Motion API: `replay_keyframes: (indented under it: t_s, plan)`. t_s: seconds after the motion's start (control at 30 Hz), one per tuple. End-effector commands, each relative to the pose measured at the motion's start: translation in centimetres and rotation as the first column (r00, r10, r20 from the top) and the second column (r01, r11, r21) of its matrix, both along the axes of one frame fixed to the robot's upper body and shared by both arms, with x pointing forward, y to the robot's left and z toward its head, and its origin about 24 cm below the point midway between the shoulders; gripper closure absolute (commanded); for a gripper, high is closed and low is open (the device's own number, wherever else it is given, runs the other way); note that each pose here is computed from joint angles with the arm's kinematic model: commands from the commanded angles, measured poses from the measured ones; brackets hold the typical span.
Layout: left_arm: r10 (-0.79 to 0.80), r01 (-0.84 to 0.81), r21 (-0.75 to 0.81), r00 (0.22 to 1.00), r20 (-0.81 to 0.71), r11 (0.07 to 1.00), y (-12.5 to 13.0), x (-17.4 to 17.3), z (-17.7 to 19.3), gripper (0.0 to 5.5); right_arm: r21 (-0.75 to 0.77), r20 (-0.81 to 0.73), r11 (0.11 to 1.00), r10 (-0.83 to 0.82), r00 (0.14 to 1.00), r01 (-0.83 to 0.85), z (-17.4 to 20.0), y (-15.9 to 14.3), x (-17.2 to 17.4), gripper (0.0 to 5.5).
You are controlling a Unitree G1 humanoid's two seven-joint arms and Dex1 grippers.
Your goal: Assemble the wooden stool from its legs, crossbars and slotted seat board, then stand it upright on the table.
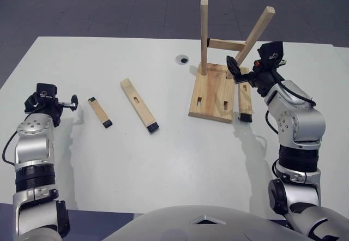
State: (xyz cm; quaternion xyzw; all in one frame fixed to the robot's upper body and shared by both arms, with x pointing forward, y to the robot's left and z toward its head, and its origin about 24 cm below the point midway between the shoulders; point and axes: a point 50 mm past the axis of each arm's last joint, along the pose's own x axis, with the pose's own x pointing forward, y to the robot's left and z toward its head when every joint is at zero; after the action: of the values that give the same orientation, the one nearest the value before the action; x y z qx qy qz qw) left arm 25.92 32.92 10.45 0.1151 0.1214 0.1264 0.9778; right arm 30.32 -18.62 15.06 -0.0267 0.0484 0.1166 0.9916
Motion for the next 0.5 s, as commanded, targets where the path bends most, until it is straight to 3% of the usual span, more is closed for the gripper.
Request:
replay_keyframes:
  t_s: [0.03,0.2,0.33,0.5]
  plan:
    - [-0.018,0.046,-0.244,0.993,0.119,0.969,-6.0,-1.0,1.3,0.12,-0.001,-0.019,1.0,-0.028,0.999,0.028,-0.6,-0.7,-0.5,0.1]
    - [-0.042,0.037,-0.332,0.999,-0.008,0.943,-10.8,-2.1,-1.4,0.12,0.005,-0.029,1.0,-0.027,0.999,0.027,-0.9,-0.6,-0.6,0.1]
    - [0.06,-0.107,-0.289,0.984,-0.166,0.951,-10.0,-3.7,-4.8,0.12,0.005,-0.028,1.0,-0.025,0.999,0.026,-0.8,-0.6,-0.6,0.1]
    - [0.119,-0.173,-0.219,0.963,-0.24,0.96,-8.7,-4.8,-6.3,0.12,0.008,-0.032,1.0,-0.025,0.999,0.025,-1.0,-0.6,-0.6,0.1]
